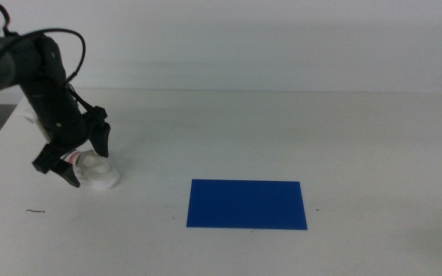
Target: Use one arm to grab the shoe from the table and place it on the mat.
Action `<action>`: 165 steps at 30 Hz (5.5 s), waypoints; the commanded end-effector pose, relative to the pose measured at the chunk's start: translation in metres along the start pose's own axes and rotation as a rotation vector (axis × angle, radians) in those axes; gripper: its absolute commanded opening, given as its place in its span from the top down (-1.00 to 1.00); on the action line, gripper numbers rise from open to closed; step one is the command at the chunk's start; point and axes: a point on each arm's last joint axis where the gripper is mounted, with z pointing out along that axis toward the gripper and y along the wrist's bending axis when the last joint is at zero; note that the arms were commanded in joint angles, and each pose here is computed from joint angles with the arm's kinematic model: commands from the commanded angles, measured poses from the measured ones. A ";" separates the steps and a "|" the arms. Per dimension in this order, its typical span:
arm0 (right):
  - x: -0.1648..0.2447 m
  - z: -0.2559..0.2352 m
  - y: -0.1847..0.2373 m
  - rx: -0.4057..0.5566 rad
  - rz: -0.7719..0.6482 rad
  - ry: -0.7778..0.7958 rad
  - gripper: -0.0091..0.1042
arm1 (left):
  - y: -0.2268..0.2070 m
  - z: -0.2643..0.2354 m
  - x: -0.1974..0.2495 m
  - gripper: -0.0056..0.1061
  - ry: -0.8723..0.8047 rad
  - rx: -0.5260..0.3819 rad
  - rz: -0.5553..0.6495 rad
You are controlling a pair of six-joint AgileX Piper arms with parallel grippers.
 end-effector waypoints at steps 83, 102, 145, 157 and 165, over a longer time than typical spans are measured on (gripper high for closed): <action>0.000 0.000 0.000 -0.003 -0.011 -0.010 -0.56 | -0.076 -0.004 0.287 -0.78 0.085 0.014 -0.402; 0.000 0.000 0.000 -0.003 -0.011 -0.010 -0.56 | 0.079 -0.287 0.207 -0.78 -0.814 0.369 1.198; 0.000 0.000 0.000 -0.003 -0.011 -0.010 -0.56 | 0.317 -0.048 0.168 -0.78 -1.421 0.907 1.025; 0.000 0.000 0.000 -0.003 -0.011 -0.010 -0.56 | 0.319 -0.049 0.163 -0.78 -1.484 0.803 0.968; 0.000 0.000 0.000 -0.003 -0.011 -0.010 -0.56 | 0.321 -0.049 0.159 -0.78 -1.506 0.752 0.892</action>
